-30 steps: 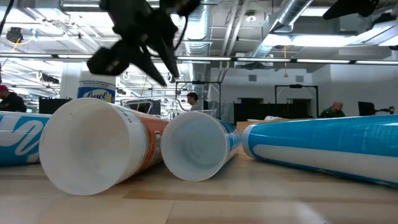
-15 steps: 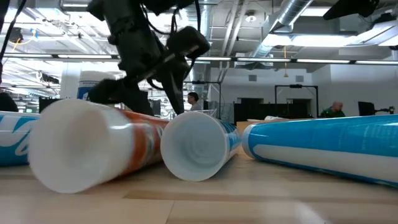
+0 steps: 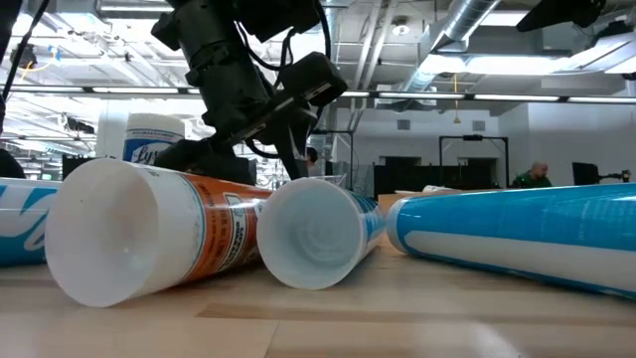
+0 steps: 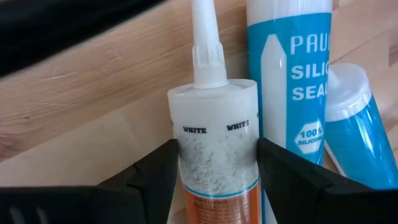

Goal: Pick & place silicon tubes, Sealant and Lysol wipes
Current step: Put the right orange sealant into the orange bin

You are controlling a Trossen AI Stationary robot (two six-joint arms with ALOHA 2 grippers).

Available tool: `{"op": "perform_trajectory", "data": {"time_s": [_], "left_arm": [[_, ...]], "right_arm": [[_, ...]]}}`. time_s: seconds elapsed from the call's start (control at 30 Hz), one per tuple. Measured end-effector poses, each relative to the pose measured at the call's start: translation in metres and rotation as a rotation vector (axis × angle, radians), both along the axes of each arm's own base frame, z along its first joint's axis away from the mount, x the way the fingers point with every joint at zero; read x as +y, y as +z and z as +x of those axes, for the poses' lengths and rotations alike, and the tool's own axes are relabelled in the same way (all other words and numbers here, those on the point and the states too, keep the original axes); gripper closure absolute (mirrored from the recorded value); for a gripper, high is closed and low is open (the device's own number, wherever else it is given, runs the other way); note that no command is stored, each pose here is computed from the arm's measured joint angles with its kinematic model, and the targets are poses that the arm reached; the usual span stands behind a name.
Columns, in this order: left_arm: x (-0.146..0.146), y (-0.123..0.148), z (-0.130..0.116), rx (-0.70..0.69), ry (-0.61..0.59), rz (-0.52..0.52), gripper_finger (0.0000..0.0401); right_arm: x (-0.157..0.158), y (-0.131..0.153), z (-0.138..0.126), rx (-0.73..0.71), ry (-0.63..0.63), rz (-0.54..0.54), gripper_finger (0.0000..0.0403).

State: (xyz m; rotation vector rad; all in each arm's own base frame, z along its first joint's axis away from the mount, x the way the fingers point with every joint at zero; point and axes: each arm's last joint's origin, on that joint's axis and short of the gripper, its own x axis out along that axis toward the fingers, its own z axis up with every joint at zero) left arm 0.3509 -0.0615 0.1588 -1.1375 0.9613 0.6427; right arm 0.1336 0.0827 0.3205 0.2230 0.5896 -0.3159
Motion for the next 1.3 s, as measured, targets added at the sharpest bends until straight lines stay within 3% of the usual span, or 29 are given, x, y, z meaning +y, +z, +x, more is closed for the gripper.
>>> {"op": "perform_trajectory", "data": {"time_s": [0.9,1.3], "left_arm": [[-0.0009,-0.0002,0.0028,-0.029,-0.035,-0.018,0.0194],[-0.0010,-0.0021,0.0019,-0.020,-0.074,0.007,0.0138]], "right_arm": [[-0.0001,0.0002,0.0001,-0.004,-0.005,-0.003,0.0112],[-0.0001,0.0002,0.0001,-0.005,-0.005,-0.003,0.0112]]}}
